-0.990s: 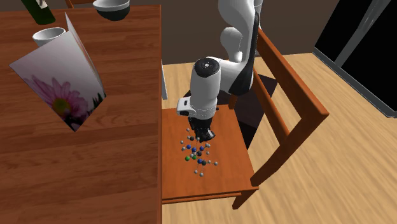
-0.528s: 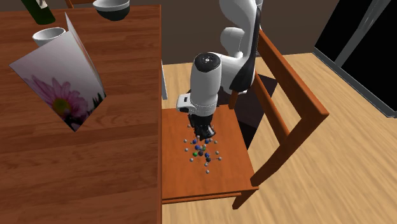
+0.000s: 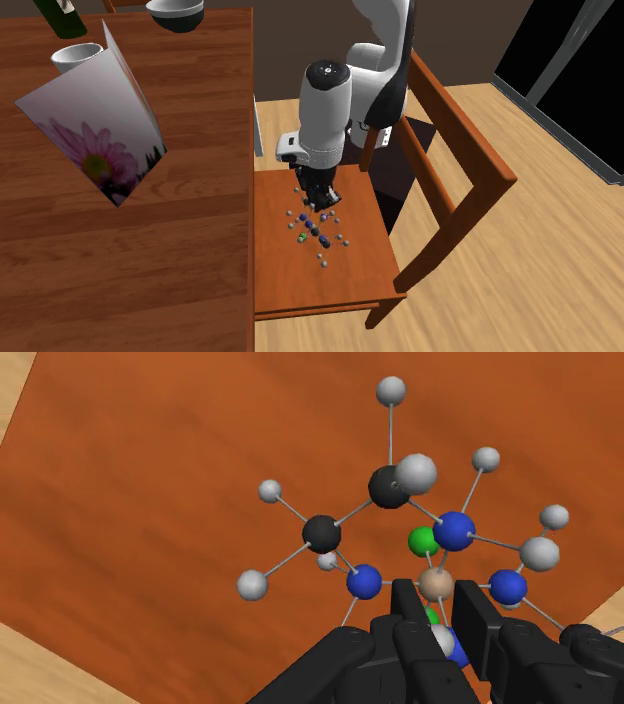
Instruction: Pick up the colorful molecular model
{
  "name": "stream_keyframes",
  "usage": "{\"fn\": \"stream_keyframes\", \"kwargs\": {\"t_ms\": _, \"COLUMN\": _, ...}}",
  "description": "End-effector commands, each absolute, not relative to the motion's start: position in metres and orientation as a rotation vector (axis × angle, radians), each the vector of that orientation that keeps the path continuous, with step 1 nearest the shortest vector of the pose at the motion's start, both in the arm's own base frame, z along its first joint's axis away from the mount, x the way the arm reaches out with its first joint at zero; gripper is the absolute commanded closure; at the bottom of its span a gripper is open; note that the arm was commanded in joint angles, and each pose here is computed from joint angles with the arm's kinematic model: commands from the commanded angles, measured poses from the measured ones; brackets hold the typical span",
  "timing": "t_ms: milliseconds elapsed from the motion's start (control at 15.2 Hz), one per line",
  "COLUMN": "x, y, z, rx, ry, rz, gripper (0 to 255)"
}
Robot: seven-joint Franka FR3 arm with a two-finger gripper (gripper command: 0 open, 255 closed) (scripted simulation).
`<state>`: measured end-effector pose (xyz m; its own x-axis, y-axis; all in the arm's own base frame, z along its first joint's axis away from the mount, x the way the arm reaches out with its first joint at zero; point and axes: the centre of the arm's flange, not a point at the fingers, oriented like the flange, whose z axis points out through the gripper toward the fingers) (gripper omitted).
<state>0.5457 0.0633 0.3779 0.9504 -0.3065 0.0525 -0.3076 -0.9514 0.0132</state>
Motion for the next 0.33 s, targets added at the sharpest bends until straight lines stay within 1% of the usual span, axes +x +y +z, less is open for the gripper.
{"fn": "stream_keyframes", "kwargs": {"t_ms": 0, "x": 0.547, "y": 0.062, "z": 0.390, "rx": 3.082, "ry": -0.485, "rz": 0.078, "gripper": 255}}
{"fn": "stream_keyframes", "kwargs": {"t_ms": 264, "x": 0.547, "y": 0.062, "z": 0.401, "rx": 3.082, "ry": -0.485, "rz": 0.078, "gripper": 255}}
